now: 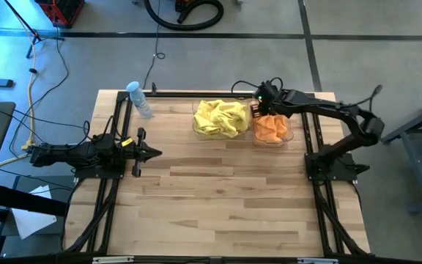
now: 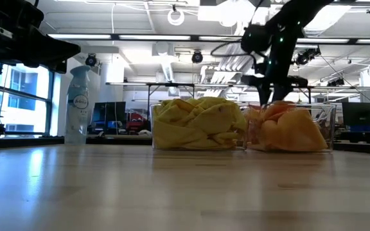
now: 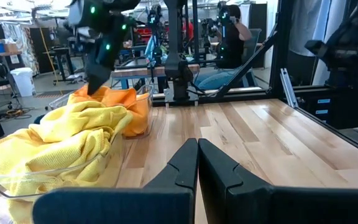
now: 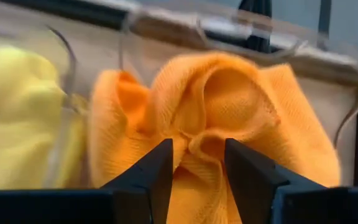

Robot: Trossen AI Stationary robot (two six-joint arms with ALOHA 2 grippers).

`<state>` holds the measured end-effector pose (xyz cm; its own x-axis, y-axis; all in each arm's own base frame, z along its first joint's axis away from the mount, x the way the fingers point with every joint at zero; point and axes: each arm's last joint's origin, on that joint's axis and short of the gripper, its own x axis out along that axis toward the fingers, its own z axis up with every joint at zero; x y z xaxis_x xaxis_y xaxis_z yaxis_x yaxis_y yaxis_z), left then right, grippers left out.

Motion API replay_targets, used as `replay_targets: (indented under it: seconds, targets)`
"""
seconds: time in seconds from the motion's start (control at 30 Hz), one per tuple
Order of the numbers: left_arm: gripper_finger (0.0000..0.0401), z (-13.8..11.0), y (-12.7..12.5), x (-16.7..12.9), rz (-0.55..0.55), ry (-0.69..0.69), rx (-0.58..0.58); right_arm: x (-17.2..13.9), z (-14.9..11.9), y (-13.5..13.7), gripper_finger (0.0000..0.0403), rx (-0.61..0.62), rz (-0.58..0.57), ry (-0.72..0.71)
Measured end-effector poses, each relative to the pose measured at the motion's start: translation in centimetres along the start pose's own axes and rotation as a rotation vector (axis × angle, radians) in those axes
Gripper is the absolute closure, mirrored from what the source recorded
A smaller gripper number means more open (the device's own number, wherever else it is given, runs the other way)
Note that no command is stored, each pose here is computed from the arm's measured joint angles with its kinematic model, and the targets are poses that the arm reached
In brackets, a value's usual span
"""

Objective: Sort microfiber towel by color & place in baskets
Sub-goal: Put the orange microfiber towel into the right transparent bin

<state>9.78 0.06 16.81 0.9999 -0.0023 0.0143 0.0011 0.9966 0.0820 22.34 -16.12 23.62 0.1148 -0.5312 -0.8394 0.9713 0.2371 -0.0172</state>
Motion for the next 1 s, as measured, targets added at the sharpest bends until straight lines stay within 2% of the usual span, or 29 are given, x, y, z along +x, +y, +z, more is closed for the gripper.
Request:
replay_targets:
  seconds: [0.3,0.5,0.77,1.0]
  targets:
    - [0.0401,0.0,0.0,0.0,0.0,0.0,0.0,5.7,-0.4,-0.3,0.0284,0.019,-0.124,0.166]
    - [0.0401,0.0,0.0,0.0,0.0,0.0,0.0,8.0,-0.5,-0.8,0.0285,0.041,-0.152,0.235]
    - [0.0401,0.0,0.0,0.0,0.0,0.0,0.0,6.8,-0.1,-1.1,0.0285,0.035,-0.13,0.208]
    - [0.0401,0.0,0.0,0.0,0.0,0.0,0.0,2.5,0.4,-1.7,0.0285,0.06,-0.059,0.137]
